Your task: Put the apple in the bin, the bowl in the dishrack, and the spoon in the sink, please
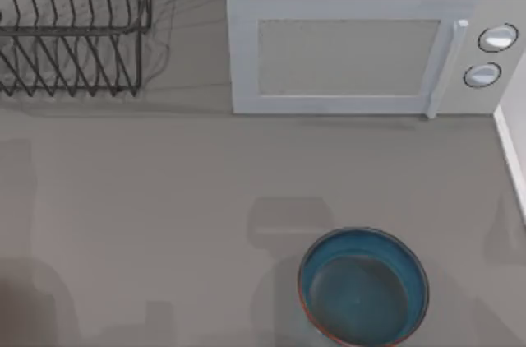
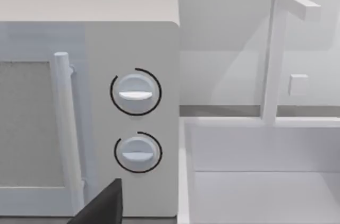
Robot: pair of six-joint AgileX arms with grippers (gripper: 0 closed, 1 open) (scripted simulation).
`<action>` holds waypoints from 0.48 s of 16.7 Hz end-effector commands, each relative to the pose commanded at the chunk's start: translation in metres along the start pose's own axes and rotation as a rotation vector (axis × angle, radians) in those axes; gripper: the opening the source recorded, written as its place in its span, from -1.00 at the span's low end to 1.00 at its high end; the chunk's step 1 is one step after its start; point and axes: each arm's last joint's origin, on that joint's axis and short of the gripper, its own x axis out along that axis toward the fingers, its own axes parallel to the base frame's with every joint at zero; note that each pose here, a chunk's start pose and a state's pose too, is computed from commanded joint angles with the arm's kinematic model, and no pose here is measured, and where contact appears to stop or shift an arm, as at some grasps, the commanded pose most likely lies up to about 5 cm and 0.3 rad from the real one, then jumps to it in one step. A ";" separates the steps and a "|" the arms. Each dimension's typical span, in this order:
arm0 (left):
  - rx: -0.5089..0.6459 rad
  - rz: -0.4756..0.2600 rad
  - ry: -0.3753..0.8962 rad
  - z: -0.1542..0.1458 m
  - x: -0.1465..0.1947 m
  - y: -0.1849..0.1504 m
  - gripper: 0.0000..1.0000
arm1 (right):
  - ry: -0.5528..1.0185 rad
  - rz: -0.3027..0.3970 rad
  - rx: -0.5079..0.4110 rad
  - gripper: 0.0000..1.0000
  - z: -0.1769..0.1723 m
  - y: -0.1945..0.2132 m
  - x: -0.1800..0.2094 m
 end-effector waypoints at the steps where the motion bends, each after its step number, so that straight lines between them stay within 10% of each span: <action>1: -0.001 0.001 0.000 0.000 0.006 0.000 -1.00 | 0.000 0.000 0.000 1.00 0.000 0.000 0.000; 8: -0.009 -0.005 -0.003 0.000 0.064 0.002 -1.00 | 0.000 0.000 0.000 1.00 0.000 0.000 0.000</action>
